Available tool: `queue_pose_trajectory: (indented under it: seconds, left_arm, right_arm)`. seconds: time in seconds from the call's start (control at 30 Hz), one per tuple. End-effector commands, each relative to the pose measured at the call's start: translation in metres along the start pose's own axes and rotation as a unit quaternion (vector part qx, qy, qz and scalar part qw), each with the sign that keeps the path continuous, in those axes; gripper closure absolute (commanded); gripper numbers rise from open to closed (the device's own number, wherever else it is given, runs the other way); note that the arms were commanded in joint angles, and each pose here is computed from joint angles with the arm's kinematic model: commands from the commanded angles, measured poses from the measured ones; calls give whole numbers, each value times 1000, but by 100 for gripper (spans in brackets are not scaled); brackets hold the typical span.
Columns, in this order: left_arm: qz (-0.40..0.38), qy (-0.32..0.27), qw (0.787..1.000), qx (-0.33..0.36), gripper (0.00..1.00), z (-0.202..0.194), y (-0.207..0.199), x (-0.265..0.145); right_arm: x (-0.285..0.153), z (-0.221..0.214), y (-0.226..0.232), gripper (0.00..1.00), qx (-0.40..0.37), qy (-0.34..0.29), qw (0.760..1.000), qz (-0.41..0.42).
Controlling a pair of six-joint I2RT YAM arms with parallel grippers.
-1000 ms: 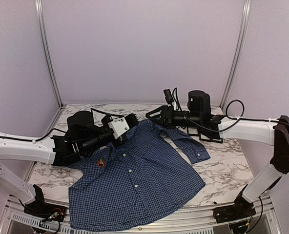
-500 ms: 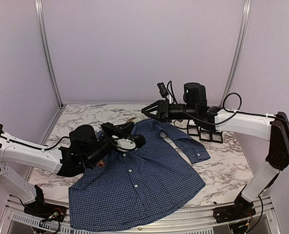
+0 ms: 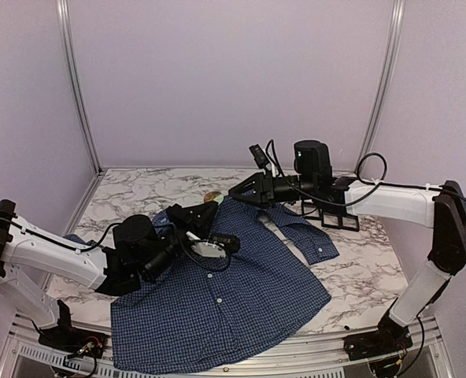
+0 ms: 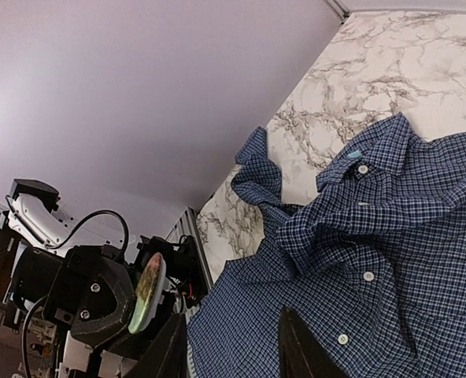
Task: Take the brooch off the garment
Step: Pass from the left arm to the right
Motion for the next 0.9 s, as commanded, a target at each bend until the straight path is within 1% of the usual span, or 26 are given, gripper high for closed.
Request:
queue_pose_trajectory:
  seconds: [0.0,0.2,0.33,0.87]
  left_arm:
    - [23,9,999,40,100,1,-8,-2]
    - [28,13,998,58,100,1,-17,-3]
    - [33,16,997,66,100,0,-21,-2]
    - [58,28,996,68,100,3,-30,10]
  right_arm:
    - [-8,4,6,63,-2,-2,1000,13]
    - [-10,1,5,65,10,-2,1000,19]
    - [-7,-1,5,66,17,11,999,47]
    - [-2,-3,3,73,29,25,997,63]
Point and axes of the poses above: each gripper's point midway between its finger pads, its own x axis out along the fingers, its own y axis along the line the jaws close on, z = x × y, the point moved 10 cm from there along -x, back along the fingers, and after that the axes turned 12 degrees about -x, right-handed, at the moved point
